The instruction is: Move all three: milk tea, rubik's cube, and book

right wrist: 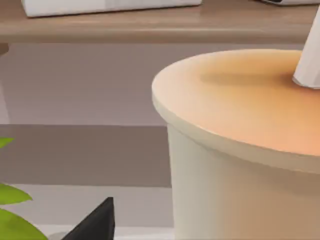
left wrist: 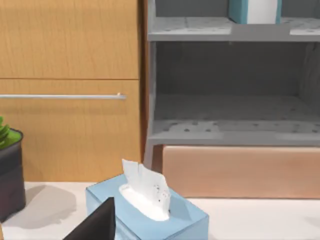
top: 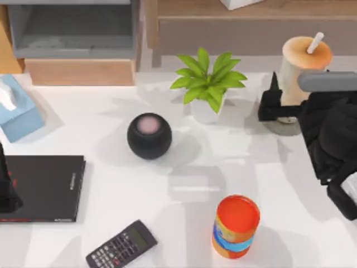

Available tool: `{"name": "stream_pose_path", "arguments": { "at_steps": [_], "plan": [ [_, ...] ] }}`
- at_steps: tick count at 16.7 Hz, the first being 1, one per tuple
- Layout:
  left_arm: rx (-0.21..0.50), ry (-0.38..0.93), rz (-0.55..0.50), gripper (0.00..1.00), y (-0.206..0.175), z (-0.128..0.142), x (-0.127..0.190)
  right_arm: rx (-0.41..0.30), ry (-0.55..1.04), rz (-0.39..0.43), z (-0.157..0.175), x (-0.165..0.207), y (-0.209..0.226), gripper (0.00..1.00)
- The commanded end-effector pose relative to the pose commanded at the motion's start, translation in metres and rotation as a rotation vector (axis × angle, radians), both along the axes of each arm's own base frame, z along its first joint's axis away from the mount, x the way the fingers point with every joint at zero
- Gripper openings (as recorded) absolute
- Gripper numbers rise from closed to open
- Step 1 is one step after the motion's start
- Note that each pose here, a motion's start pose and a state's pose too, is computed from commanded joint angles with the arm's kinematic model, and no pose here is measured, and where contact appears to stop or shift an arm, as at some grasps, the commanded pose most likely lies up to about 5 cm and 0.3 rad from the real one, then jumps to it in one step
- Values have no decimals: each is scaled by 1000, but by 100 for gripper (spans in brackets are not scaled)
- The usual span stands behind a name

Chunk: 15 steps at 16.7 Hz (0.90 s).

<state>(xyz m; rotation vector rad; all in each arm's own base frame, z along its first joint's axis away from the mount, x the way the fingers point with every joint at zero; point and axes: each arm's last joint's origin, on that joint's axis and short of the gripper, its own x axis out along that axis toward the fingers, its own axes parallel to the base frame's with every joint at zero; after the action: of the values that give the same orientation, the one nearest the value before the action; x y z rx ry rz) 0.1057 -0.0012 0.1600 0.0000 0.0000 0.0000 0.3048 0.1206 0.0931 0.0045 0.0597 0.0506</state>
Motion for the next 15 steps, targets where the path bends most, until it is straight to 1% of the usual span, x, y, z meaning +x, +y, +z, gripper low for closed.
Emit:
{"name": "stream_pose_path", "arguments": {
  "at_steps": [1, 6, 15],
  "plan": [
    [0, 0, 0, 100, 0, 0, 0, -9, 11, 3, -2, -1, 0, 100],
    [0, 0, 0, 100, 0, 0, 0, -6, 6, -2, 2, -1, -1, 100],
    [0, 0, 0, 100, 0, 0, 0, -3, -1, -4, 45, -17, -1, 100]
  ]
}}
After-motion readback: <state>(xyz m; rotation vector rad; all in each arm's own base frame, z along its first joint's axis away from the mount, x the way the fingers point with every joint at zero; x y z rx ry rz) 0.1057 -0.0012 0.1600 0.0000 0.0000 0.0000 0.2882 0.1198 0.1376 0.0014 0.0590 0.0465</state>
